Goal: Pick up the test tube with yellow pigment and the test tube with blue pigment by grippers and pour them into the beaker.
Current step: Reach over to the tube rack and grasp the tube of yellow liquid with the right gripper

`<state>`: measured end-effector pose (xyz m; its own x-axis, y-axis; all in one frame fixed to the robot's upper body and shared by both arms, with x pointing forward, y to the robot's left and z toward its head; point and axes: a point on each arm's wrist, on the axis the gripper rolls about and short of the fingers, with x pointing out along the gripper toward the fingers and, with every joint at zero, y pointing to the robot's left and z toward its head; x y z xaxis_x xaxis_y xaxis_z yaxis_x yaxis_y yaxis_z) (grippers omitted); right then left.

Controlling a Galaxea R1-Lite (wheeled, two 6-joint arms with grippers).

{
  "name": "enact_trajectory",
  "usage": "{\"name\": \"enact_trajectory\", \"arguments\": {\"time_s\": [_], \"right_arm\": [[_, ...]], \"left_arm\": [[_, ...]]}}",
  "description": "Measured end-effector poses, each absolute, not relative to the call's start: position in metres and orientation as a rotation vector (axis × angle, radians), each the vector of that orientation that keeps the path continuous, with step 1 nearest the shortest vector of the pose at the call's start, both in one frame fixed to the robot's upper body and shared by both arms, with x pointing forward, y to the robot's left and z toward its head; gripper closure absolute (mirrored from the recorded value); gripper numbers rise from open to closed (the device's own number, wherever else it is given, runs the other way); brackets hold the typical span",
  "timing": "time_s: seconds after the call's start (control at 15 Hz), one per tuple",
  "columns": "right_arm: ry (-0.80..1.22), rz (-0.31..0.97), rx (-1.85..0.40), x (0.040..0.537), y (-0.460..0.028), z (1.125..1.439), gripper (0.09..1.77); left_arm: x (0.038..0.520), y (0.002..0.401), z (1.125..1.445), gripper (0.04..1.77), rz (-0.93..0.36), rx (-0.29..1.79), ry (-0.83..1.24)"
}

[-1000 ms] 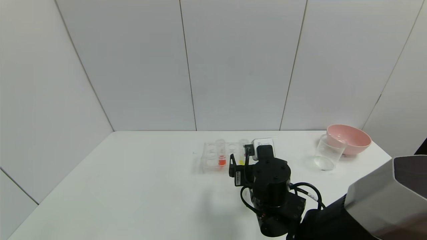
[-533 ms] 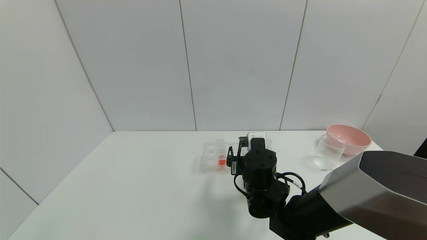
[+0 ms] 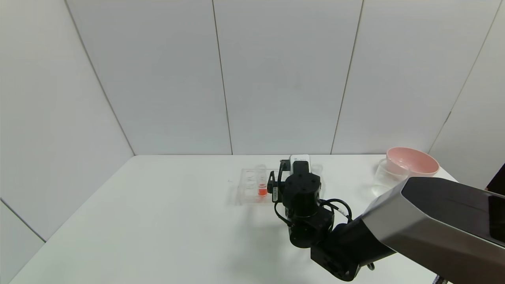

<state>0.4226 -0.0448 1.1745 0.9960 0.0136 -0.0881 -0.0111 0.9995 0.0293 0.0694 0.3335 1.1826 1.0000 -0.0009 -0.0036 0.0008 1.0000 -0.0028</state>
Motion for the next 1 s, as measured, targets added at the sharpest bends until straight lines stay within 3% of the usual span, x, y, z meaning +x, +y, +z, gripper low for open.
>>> {"name": "enact_trajectory", "arguments": {"time_s": [1.0], "right_arm": [[0.093,0.019,0.036,0.445,-0.056,1.163,0.15]], "left_arm": [[0.069,0.334,1.183,0.05,-0.001,-0.003,0.004]]}}
